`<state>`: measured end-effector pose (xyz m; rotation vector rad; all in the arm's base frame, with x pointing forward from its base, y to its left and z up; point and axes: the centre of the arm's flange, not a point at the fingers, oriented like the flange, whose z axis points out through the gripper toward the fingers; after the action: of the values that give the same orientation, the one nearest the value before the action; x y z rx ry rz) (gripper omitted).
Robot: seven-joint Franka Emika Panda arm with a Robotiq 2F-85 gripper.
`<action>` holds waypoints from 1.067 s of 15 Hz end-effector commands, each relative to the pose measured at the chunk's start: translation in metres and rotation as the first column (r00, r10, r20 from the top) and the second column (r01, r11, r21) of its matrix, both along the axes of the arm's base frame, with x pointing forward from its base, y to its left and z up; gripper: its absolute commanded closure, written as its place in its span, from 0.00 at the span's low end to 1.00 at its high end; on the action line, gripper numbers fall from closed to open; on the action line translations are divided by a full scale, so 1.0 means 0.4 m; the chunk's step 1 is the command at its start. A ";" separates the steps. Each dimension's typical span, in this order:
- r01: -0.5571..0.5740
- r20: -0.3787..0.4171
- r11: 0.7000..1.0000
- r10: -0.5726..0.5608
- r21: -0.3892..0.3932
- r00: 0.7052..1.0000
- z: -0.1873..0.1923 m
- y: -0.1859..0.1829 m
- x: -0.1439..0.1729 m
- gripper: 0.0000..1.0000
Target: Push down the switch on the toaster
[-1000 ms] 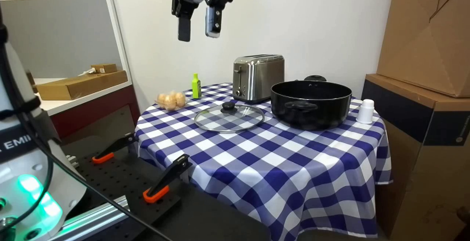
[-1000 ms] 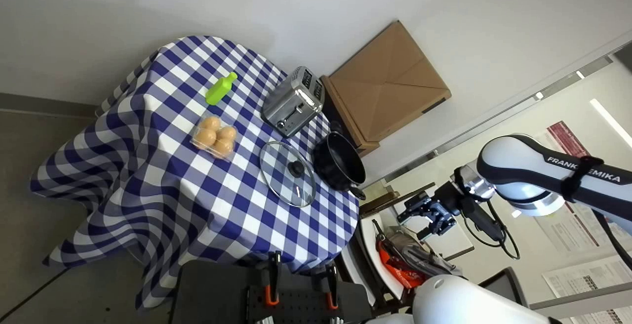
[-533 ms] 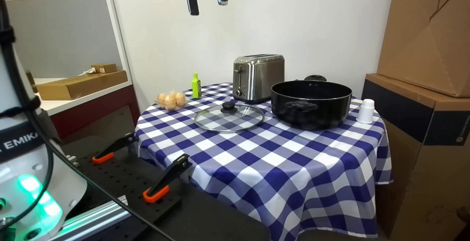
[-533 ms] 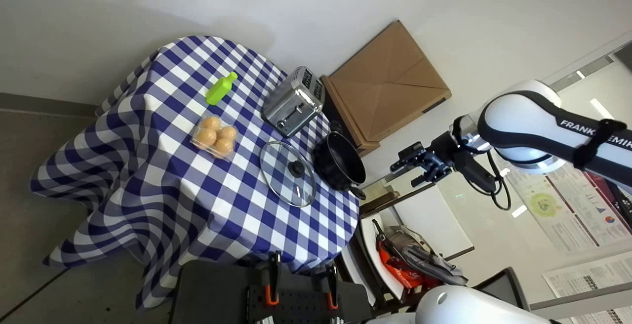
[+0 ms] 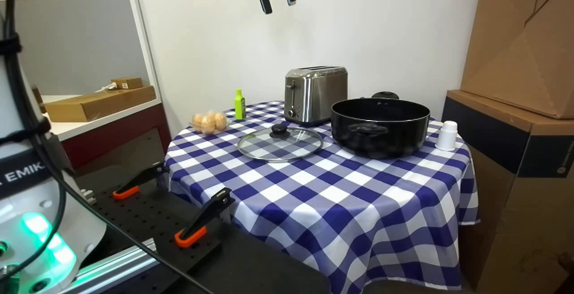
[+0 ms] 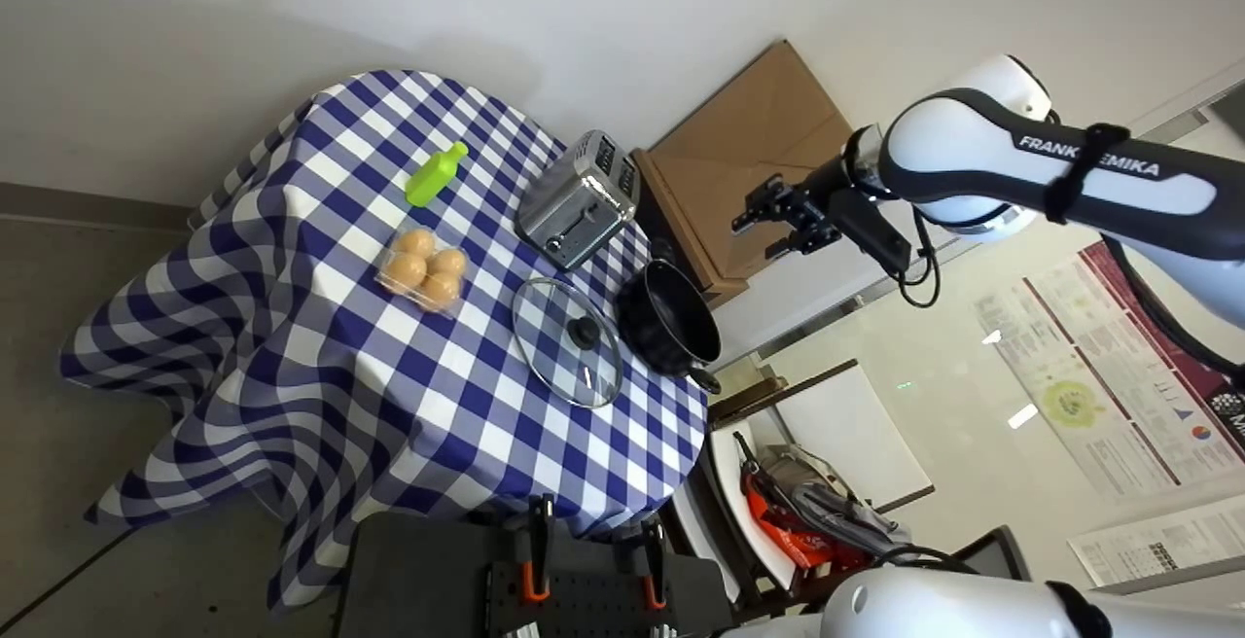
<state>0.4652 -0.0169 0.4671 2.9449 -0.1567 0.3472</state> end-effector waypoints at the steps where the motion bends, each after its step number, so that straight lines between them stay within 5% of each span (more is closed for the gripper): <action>1: -0.001 0.005 1.000 0.001 -0.015 1.000 -0.035 0.013 0.183 0.53; 7: -0.077 -0.034 0.996 0.076 -0.048 0.997 -0.148 0.074 0.308 0.99; 16: -0.083 -0.112 0.994 0.075 -0.065 0.991 -0.356 0.217 0.364 1.00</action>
<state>0.5874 0.0591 0.3467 2.9200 -0.0003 0.1884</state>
